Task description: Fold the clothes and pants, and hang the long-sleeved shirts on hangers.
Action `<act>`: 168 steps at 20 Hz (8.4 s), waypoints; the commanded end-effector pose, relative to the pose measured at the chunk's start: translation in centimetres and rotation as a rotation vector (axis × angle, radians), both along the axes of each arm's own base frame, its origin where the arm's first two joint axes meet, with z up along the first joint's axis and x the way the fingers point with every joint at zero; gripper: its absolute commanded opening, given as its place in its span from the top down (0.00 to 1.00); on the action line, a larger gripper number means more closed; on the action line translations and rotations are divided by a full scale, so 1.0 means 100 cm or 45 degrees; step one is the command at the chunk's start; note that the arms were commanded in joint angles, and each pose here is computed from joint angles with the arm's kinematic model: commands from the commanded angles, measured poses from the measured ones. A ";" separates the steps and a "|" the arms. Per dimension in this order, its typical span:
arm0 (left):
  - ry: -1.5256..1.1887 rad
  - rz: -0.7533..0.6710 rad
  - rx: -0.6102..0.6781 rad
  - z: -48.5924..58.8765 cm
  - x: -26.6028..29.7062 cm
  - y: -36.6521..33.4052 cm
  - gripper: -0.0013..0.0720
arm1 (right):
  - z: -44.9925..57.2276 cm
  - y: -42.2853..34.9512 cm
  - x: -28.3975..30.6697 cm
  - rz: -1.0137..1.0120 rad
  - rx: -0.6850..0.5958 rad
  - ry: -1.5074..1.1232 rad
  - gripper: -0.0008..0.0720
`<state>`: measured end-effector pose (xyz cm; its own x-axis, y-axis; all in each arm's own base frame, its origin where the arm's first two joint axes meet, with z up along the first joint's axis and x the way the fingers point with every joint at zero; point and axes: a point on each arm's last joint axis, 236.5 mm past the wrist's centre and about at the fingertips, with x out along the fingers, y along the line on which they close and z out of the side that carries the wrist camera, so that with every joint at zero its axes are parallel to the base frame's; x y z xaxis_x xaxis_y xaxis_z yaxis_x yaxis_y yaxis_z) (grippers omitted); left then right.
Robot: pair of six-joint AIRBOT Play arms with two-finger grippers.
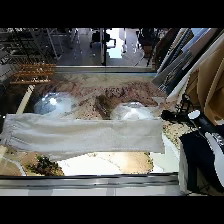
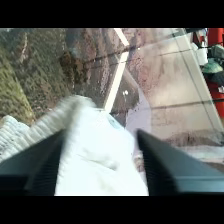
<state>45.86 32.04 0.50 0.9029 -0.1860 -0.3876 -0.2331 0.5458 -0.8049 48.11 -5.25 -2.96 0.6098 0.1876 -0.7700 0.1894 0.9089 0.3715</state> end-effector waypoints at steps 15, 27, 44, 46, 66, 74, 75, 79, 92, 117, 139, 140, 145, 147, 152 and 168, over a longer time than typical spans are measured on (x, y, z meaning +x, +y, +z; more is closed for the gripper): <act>0.178 -0.681 0.152 0.073 -0.074 -0.128 0.62 | -0.069 0.043 -0.098 0.398 0.482 0.396 0.27; 0.608 -1.262 -0.113 -0.003 -0.100 -0.322 0.97 | -0.035 -0.008 -0.094 0.362 -0.151 0.602 0.95; 0.762 -1.328 0.278 -0.027 -0.104 -0.396 0.97 | 0.009 0.362 -0.124 0.743 -0.130 0.281 0.95; 0.714 -1.320 0.313 -0.012 -0.104 -0.398 0.97 | -0.026 0.409 -0.141 0.839 -0.129 0.325 0.83; 0.693 -1.497 0.341 -0.067 -0.096 -0.503 0.97 | -0.050 0.126 -0.104 0.641 0.539 0.401 0.19; 0.663 -1.558 0.222 -0.039 -0.110 -0.517 0.97 | -0.038 0.115 -0.075 0.753 0.227 0.439 0.95; 0.679 -1.567 0.236 -0.040 -0.113 -0.513 0.97 | -0.029 0.066 -0.070 0.612 -0.033 0.502 0.95; 0.763 -1.520 0.236 -0.059 -0.115 -0.526 0.97 | 0.070 -0.052 -0.075 0.200 -0.616 0.441 0.95; 0.602 -1.464 0.293 0.002 -0.096 -0.489 0.97 | 0.107 0.370 -0.101 0.819 -0.122 0.009 0.95; 0.789 -1.361 0.286 -0.104 -0.081 -0.556 0.97 | -0.045 0.167 -0.077 0.605 0.756 0.434 0.04; 0.256 -1.740 0.585 0.136 -0.209 -0.538 0.97 | 0.345 -0.119 -0.160 -0.364 -0.054 -0.252 0.95; 0.264 -1.735 0.617 0.133 -0.208 -0.534 0.97 | 0.336 -0.150 -0.193 -0.493 -0.110 -0.178 0.95; 0.306 -1.755 0.707 0.113 -0.208 -0.521 0.97 | 0.236 -0.184 -0.327 -0.804 0.064 0.274 0.95; 0.323 -1.759 0.702 0.108 -0.210 -0.521 0.97 | 0.190 -0.176 -0.354 -0.906 0.222 0.393 0.95; 0.245 -1.670 0.724 0.113 -0.189 -0.524 0.97 | 0.073 -0.160 -0.451 -1.147 0.362 1.019 0.94; 0.989 -0.633 1.348 0.089 -0.143 -0.241 0.97 | 0.272 -0.102 -0.111 -0.198 -0.046 -0.166 0.03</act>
